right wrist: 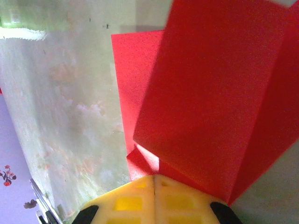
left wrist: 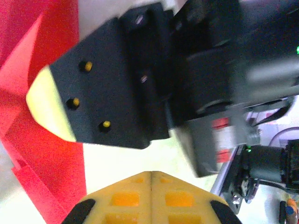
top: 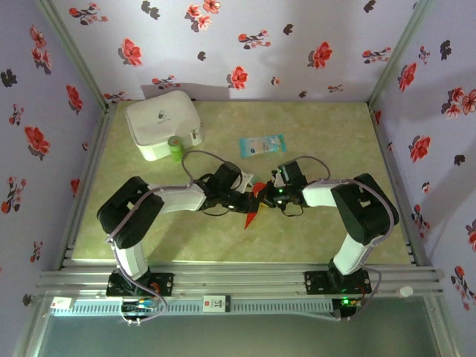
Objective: Fold a paper plane with a square sheet of paper (pick it up from the middle)
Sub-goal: Fold the wing for the fifth time at the center of the table.
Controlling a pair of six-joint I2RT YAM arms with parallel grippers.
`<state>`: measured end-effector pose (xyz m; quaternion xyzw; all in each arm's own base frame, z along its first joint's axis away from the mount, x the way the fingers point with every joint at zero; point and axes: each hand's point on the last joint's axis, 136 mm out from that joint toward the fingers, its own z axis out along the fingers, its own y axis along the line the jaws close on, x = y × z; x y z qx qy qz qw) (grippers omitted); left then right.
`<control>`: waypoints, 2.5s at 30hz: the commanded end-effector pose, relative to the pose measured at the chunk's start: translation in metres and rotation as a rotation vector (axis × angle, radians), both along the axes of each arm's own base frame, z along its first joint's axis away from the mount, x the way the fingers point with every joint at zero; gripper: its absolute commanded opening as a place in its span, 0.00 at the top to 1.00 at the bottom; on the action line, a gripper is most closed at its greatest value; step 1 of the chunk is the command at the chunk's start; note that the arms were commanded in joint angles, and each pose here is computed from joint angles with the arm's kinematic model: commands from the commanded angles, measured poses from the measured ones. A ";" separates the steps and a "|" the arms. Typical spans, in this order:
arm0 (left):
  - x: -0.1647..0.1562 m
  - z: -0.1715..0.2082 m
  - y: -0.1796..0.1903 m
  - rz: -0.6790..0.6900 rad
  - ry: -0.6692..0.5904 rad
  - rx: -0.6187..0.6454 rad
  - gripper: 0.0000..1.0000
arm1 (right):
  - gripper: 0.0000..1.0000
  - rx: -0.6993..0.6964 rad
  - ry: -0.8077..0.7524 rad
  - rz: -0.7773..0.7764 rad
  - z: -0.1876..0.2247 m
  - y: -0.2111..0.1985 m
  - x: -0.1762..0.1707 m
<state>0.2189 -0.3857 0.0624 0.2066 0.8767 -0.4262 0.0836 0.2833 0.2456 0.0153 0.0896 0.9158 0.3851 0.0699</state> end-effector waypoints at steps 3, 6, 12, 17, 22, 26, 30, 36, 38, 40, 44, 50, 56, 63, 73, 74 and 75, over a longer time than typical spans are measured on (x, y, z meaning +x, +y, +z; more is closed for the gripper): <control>0.007 -0.010 0.001 0.027 -0.010 0.058 0.98 | 0.98 -0.153 0.089 -0.077 -0.037 -0.031 -0.013; 0.009 -0.018 0.004 0.037 -0.016 0.087 0.98 | 0.98 -0.153 0.089 -0.078 -0.037 -0.031 -0.013; 0.006 -0.035 0.009 0.033 -0.006 0.135 0.98 | 0.97 -0.151 0.087 -0.079 -0.036 -0.031 -0.013; 0.001 -0.048 0.017 0.037 -0.004 0.189 0.99 | 0.97 -0.151 0.086 -0.082 -0.035 -0.031 -0.013; -0.007 -0.059 0.024 0.036 0.004 0.224 0.99 | 0.96 -0.146 0.076 -0.081 -0.031 -0.030 -0.010; -0.013 -0.068 0.031 0.043 0.017 0.249 0.99 | 0.95 -0.147 0.060 -0.081 -0.024 -0.030 -0.007; -0.018 -0.076 0.039 0.051 0.029 0.264 1.00 | 0.94 -0.132 0.022 -0.081 -0.010 -0.029 0.000; -0.020 -0.080 0.042 0.057 0.028 0.265 1.00 | 0.92 -0.099 -0.070 -0.098 0.023 -0.034 0.014; -0.020 -0.080 0.042 0.057 0.028 0.264 1.00 | 0.91 -0.082 -0.098 -0.085 0.031 -0.032 0.015; -0.019 -0.081 0.041 0.058 0.030 0.262 1.00 | 0.91 -0.042 -0.113 -0.056 0.039 -0.024 0.013; -0.019 -0.081 0.041 0.060 0.029 0.260 1.00 | 0.92 -0.018 -0.107 -0.015 0.037 -0.011 0.007; -0.020 -0.081 0.041 0.059 0.032 0.262 1.00 | 0.92 -0.030 -0.085 -0.001 0.024 0.002 0.006; -0.021 -0.082 0.042 0.058 0.034 0.264 1.00 | 0.95 -0.166 -0.042 -0.068 -0.006 -0.023 0.010; -0.024 -0.087 0.044 0.056 0.047 0.268 1.00 | 0.94 -0.113 -0.020 -0.181 -0.009 -0.051 0.028; -0.025 -0.088 0.043 0.053 0.056 0.255 1.00 | 0.95 -0.175 0.009 -0.343 -0.015 -0.090 0.047; -0.026 -0.088 0.043 0.053 0.057 0.255 1.00 | 0.95 -0.180 0.009 -0.368 -0.014 -0.096 0.050; -0.025 -0.087 0.043 0.053 0.056 0.254 1.00 | 0.95 -0.177 0.008 -0.386 -0.013 -0.099 0.053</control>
